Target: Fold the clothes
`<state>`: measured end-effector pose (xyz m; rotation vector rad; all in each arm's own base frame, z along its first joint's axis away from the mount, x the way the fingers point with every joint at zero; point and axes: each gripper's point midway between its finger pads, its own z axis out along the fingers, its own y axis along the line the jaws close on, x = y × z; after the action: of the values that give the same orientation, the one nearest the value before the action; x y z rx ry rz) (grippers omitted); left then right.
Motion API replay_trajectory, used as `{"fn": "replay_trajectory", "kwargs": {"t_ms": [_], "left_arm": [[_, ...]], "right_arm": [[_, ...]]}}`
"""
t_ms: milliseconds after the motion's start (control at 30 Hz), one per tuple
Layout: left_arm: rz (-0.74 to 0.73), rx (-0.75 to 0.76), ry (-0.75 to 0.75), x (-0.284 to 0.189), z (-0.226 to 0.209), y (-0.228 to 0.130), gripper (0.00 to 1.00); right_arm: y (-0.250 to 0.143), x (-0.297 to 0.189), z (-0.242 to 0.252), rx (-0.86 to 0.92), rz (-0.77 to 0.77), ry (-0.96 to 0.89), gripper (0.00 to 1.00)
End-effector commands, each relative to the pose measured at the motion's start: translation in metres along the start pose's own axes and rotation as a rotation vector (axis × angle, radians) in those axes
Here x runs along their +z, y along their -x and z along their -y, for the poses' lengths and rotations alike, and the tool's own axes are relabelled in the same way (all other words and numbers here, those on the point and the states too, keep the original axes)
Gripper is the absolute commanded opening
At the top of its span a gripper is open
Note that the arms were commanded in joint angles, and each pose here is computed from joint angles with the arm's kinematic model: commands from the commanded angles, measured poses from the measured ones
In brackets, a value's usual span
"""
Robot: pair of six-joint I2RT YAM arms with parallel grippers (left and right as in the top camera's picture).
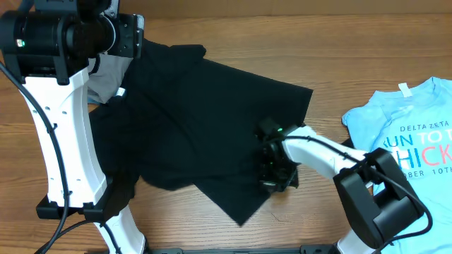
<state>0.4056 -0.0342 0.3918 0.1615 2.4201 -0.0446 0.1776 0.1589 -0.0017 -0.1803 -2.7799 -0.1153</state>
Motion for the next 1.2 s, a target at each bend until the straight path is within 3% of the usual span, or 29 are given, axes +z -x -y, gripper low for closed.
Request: {"fn": "replay_trajectory", "kwargs": {"t_ms": [0,200,233,267,300,400,733,1000,1167], "left_arm": [[0.005,-0.013,0.003,-0.002,0.000,0.000,0.71],[0.004,-0.013,0.003,-0.002,0.000,0.000,0.73],[0.004,-0.013,0.003,-0.002,0.000,0.000,0.74],[0.004,-0.013,0.003,-0.002,0.000,0.000,0.76],[0.004,-0.013,0.003,-0.002,0.000,0.000,0.77],[0.005,-0.014,0.004,-0.002,-0.001,0.000,0.80],[0.014,-0.014,0.038,-0.026,-0.005,-0.010,0.86],[-0.268,-0.146,0.209,-0.008,-0.036,-0.093,0.88],[-0.594,-0.295,0.155,0.034,-0.042,-0.180,0.75]], "right_arm": [[0.030,-0.008,0.046,0.097,0.086,-0.172,0.04],[0.055,-0.043,0.099,0.251,0.137,-0.280,0.04],[0.056,-0.049,0.108,0.281,0.133,-0.285,0.07],[0.058,-0.055,0.114,0.307,0.126,-0.281,0.22],[0.058,-0.062,0.120,0.337,0.116,-0.275,0.29],[0.060,-0.080,0.131,0.374,0.106,-0.244,0.33],[0.042,-0.125,0.076,0.215,0.161,0.123,0.40],[0.026,-0.142,0.047,0.077,0.181,0.255,0.41],[0.012,-0.155,0.037,0.065,0.227,0.276,0.45]]}}
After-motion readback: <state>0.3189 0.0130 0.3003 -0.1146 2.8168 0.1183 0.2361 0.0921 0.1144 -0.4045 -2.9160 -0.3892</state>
